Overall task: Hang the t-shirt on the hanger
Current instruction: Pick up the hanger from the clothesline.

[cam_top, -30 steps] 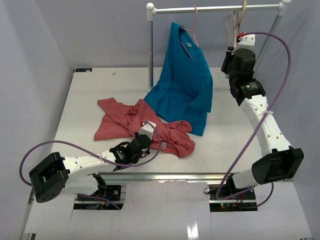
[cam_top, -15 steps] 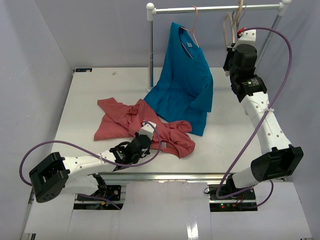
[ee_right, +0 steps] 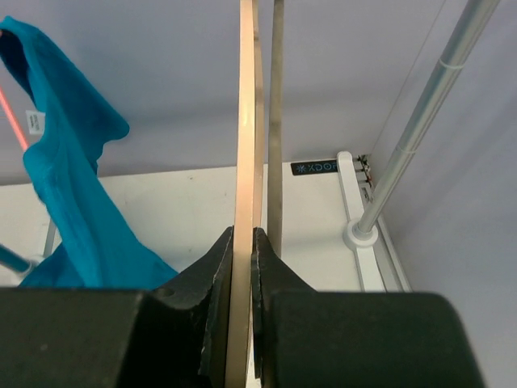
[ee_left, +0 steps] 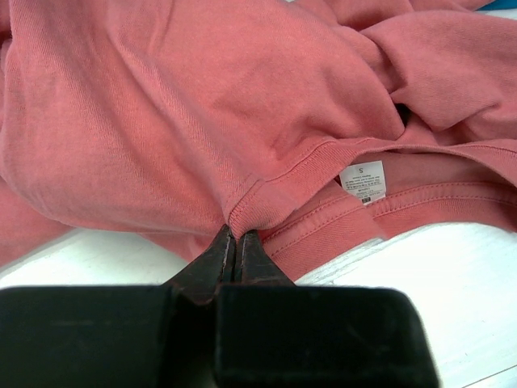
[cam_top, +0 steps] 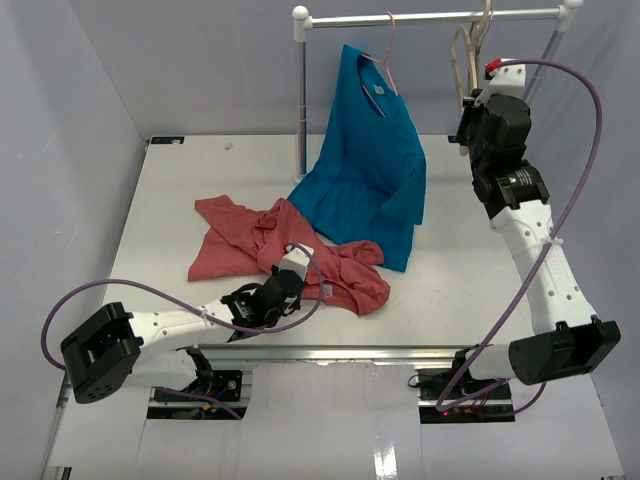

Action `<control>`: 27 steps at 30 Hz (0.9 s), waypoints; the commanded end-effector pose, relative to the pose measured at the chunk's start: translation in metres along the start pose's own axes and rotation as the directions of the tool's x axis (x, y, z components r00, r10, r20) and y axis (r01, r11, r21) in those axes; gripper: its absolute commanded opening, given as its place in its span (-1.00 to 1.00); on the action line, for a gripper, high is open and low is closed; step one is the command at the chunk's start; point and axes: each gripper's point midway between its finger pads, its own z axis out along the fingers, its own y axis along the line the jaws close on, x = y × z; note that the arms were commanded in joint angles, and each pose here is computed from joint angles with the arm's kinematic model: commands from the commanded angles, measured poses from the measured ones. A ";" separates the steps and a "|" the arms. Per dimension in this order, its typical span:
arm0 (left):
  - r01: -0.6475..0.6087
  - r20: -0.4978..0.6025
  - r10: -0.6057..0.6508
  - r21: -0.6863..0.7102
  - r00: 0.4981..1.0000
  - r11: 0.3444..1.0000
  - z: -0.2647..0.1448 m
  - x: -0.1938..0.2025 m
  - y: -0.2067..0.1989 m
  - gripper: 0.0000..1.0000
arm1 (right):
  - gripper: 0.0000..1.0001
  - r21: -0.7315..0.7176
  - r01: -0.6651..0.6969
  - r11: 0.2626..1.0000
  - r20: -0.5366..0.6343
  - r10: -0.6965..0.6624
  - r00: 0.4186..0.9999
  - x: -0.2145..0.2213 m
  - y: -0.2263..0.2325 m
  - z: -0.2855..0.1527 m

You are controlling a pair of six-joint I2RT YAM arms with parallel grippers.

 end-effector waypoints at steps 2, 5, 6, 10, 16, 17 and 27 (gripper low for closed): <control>0.030 0.034 -0.030 0.007 0.999 1.000 0.000 -0.017 -0.006 -1.00 | -0.84 -0.042 -0.024 0.999 0.089 0.028 0.996 -0.018 -0.004 -0.033; 0.049 0.043 -0.049 0.002 0.998 0.999 0.000 -0.019 -0.005 -1.00 | -0.84 -0.071 -0.024 0.997 0.090 0.030 0.996 -0.013 -0.006 -0.051; 0.056 0.047 -0.056 0.009 0.997 0.998 0.000 -0.021 -0.007 -1.00 | -0.84 -0.077 -0.026 0.997 0.095 0.033 0.995 -0.012 -0.007 -0.059; 0.085 0.054 -0.087 0.038 0.995 0.996 -0.001 -0.025 -0.013 -1.00 | -0.84 -0.119 -0.049 0.992 0.094 0.061 0.994 -0.007 -0.007 -0.083; 0.114 0.055 -0.116 0.029 0.992 0.993 -0.001 -0.034 -0.015 -1.00 | -0.84 -0.149 -0.076 0.986 0.090 0.090 0.992 -0.015 -0.009 -0.114; 0.119 0.055 -0.121 0.030 0.991 0.992 -0.001 -0.036 -0.016 -1.00 | -0.84 -0.161 -0.077 0.984 0.098 0.094 0.991 -0.017 -0.008 -0.119; 0.157 0.025 -0.157 0.021 0.987 0.987 0.001 -0.050 -0.013 -1.00 | -0.84 -0.340 -0.129 0.932 0.091 0.169 0.981 -0.031 0.012 -0.168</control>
